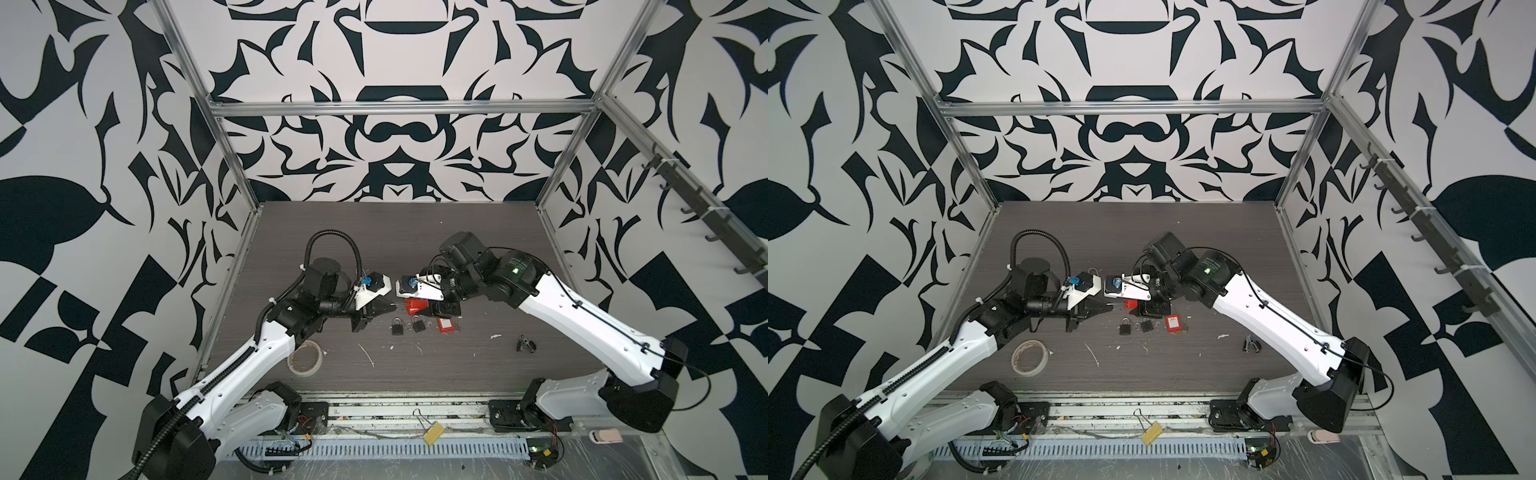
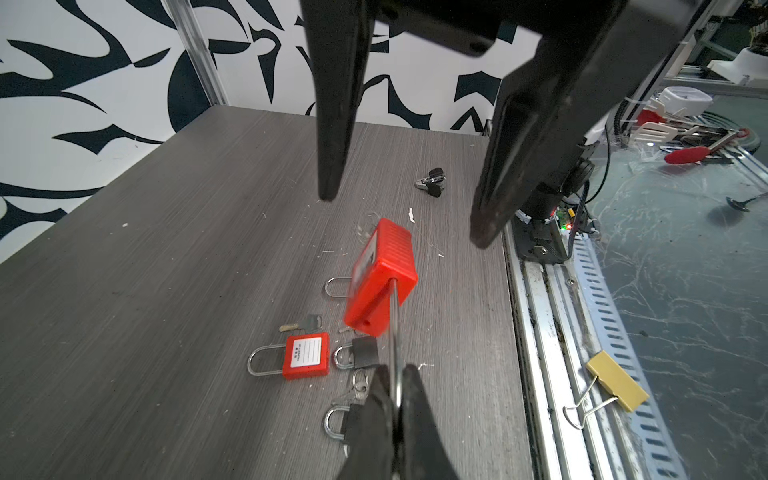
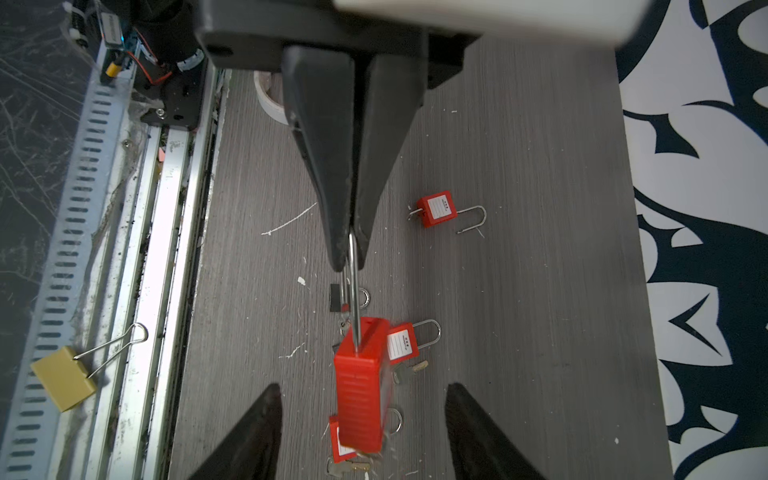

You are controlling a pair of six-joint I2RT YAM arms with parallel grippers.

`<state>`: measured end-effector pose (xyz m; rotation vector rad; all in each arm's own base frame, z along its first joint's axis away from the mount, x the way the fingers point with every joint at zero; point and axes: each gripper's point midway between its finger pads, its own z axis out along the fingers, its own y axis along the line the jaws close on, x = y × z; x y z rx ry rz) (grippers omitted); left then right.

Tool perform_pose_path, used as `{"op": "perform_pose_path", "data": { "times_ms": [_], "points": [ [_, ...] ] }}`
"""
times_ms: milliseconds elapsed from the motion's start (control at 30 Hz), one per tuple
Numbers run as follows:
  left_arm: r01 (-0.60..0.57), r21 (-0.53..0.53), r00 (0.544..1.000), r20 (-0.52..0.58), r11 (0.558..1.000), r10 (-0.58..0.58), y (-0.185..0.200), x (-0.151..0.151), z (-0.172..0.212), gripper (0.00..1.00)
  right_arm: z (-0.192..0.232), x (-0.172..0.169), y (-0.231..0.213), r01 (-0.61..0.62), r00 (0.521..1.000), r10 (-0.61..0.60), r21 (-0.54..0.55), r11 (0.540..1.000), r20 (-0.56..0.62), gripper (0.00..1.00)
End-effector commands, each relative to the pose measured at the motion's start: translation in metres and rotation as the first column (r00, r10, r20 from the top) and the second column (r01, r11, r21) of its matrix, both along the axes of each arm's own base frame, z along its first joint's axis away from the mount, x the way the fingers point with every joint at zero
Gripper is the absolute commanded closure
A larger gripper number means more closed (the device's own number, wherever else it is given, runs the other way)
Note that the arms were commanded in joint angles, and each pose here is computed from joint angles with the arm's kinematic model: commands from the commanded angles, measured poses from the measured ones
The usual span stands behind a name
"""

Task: Lock with the key

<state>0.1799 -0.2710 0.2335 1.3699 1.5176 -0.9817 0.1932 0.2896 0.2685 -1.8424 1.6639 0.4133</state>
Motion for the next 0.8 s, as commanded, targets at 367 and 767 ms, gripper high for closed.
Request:
{"op": "perform_pose_path", "data": {
  "times_ms": [367,767],
  "points": [
    [0.11,-0.132,0.993,0.065,0.985,-0.103,-0.004,-0.021,0.029,1.0,-0.029,-0.015,-0.02,-0.026,0.99,0.0,-0.186,0.982,-0.143,0.48],
    [0.145,-0.138,0.987,0.094,0.98,-0.133,-0.004,-0.027,0.032,1.0,-0.015,-0.024,-0.014,-0.085,0.987,0.065,-0.128,0.988,-0.15,0.75]
  ]
}}
